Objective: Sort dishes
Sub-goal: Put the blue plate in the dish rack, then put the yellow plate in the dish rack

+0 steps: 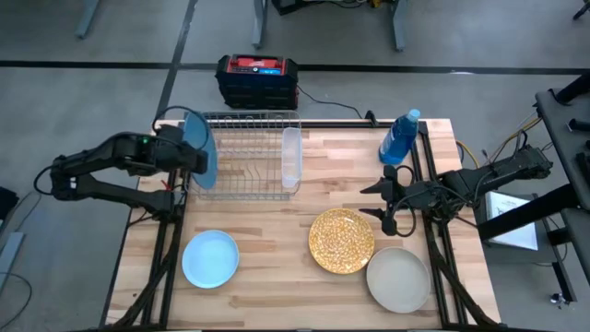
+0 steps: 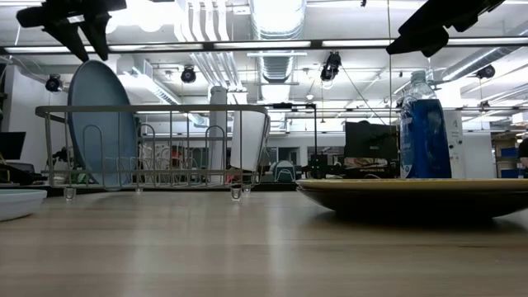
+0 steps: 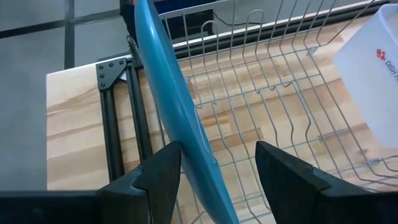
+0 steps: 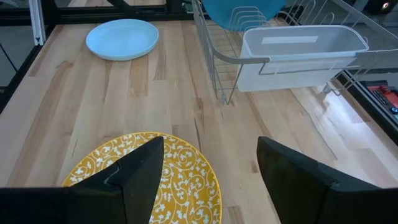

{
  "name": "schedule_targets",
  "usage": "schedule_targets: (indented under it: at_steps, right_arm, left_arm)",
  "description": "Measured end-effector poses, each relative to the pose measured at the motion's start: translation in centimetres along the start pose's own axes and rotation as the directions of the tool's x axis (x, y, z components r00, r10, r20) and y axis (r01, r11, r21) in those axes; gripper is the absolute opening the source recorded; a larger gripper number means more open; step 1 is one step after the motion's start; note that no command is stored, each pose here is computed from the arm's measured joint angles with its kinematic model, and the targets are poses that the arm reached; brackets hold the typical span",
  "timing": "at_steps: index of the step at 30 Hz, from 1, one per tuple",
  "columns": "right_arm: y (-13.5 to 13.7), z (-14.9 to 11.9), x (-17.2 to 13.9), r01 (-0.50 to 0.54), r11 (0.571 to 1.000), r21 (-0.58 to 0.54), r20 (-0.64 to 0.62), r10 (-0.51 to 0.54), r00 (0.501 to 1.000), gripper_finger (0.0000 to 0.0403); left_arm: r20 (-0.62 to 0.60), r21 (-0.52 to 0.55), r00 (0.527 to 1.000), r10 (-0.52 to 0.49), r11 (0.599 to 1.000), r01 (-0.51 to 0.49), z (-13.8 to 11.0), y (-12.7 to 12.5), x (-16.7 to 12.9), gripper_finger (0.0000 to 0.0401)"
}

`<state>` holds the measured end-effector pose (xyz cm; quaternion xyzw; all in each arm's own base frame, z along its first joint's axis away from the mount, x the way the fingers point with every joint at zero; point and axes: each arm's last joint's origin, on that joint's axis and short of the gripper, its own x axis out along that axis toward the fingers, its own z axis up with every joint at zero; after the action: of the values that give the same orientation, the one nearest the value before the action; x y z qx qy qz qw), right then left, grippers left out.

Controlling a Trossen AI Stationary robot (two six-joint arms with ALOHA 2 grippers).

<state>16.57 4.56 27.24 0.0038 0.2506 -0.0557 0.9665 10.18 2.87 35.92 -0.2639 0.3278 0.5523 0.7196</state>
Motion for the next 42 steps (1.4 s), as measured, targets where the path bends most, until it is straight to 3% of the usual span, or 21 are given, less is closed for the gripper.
schedule_targets:
  at_steps: [12, 20, 29, 33, 38, 42]
  right_arm:
    - [0.0, 0.0, 0.0, 0.000, 1.000, 0.000, 0.000, 0.000, 1.000, 0.0252]
    - [0.0, 0.0, 0.0, 0.000, 1.000, 0.000, 0.000, 0.000, 1.000, 0.0248]
    - [0.0, 0.0, 0.0, 0.000, 1.000, 0.000, -0.001, 0.000, 1.000, 0.0247]
    - [0.0, -0.2, 0.1, 0.001, 1.000, -0.002, -0.005, -0.001, 1.000, 0.0246]
    - [0.0, -0.3, 0.1, 0.001, 1.000, -0.003, -0.009, -0.001, 1.000, 0.0251]
    - [0.0, -0.3, 0.1, 0.001, 1.000, -0.004, -0.009, -0.001, 1.000, 0.0249]
  left_arm:
    - [0.035, -0.072, 0.999, -0.007, 0.997, 0.010, 0.4, 2.3, -0.7, 0.0196]
    - [0.066, -0.095, 0.996, -0.060, 0.993, 0.066, 1.7, 2.5, -2.4, 0.0196]
    - [0.024, 0.002, 0.997, -0.080, 0.997, 0.080, 3.2, 0.3, -2.8, 0.0196]
    - [-0.054, 0.023, 0.992, -0.112, 0.993, 0.113, 3.3, -0.6, -2.6, 0.0196]
    - [-0.198, 0.075, 0.961, -0.192, 0.975, 0.210, 2.6, -2.1, -2.4, 0.0196]
    - [-0.247, 0.148, 0.930, -0.272, 0.938, 0.314, 1.7, -4.1, -2.9, 0.0193]
